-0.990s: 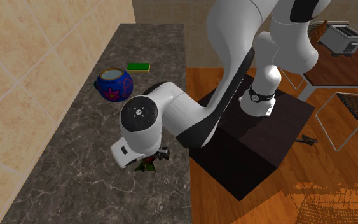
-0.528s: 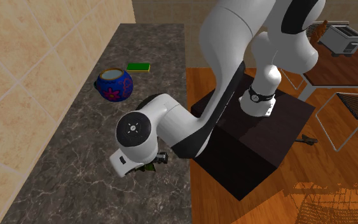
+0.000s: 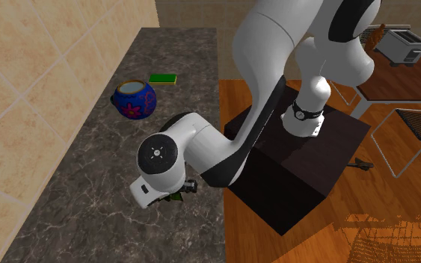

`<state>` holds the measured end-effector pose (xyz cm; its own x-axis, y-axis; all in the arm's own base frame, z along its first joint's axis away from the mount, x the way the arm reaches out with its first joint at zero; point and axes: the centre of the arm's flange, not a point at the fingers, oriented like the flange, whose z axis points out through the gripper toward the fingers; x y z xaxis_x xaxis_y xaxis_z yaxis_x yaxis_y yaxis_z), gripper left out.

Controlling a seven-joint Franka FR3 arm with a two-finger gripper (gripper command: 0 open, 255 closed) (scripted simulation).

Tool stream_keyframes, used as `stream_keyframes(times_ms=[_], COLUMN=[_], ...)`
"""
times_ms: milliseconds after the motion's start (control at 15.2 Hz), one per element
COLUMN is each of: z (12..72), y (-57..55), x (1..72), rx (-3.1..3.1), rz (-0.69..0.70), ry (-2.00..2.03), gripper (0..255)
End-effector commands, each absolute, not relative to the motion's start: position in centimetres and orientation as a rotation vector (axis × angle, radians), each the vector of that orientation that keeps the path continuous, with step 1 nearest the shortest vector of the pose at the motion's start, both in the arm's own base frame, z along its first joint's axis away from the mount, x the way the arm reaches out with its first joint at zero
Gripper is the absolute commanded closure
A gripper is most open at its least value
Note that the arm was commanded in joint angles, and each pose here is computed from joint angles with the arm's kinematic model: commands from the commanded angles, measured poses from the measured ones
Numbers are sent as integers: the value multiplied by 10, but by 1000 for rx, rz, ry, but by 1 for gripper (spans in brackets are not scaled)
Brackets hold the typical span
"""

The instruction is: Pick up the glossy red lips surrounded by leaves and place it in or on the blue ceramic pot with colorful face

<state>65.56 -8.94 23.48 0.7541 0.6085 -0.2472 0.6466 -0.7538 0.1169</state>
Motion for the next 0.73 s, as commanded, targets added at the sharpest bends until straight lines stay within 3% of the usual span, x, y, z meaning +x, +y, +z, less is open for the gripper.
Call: stream_keyframes(times_ms=[0,66,660], z=[235,235,235], y=[-89,-89,-89], x=[656,656,656], rx=[2756,2756,2756], rz=[-288,-288,-288], ry=[997,997,997], gripper=[0,255,255])
